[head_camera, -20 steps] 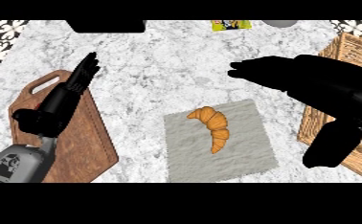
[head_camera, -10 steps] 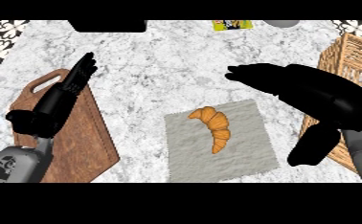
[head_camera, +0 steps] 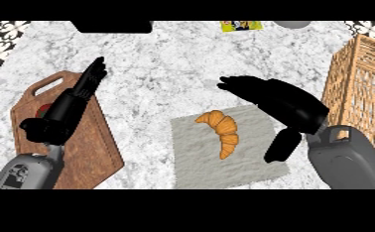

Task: Pick the croissant from the placemat and place it in the basket

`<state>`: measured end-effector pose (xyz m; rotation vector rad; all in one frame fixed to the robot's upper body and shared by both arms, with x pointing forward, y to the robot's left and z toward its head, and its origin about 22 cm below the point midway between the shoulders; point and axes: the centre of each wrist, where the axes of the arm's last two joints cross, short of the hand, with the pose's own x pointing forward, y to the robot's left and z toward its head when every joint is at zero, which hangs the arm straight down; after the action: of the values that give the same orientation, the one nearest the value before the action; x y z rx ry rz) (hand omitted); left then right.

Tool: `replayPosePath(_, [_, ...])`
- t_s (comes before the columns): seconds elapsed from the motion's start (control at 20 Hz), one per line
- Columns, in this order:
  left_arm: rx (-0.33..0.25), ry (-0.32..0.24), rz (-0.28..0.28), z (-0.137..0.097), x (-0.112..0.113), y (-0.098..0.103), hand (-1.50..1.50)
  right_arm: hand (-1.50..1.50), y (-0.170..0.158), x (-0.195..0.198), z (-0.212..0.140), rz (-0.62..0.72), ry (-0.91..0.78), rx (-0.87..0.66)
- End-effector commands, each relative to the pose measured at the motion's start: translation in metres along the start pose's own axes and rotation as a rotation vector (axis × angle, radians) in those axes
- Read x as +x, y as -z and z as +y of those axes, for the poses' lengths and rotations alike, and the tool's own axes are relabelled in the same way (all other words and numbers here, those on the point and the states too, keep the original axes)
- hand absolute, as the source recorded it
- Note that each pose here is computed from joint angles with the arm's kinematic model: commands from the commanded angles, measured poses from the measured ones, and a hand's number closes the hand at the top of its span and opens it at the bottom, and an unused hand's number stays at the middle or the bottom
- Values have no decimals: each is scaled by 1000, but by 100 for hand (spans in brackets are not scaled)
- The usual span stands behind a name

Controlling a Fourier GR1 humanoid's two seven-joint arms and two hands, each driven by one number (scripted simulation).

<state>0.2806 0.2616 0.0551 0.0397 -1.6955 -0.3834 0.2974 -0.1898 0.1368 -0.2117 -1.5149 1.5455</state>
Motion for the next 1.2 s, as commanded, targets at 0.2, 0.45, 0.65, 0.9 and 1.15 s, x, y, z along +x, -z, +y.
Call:
replayPosePath(0.2, [-16,-1,11,-5,-5,-12,0,-150,24,-17,40,-10,-18,-35])
replayPosePath(0.45, [20,-16,12,14,-19,0,0,-150,21,-12,47,-56,-11,-31])
replayPosePath(0.65, [7,-9,-14,5,3,5,0,-150,24,4,56,-101,43,-29])
replayPosePath(0.9, [2,-7,4,4,15,-9,0,-150,33,-7,51,-79,4,-15])
replayPosePath(1.15, [20,-15,10,16,1,3,0,-150,24,-3,41,-29,-37,2])
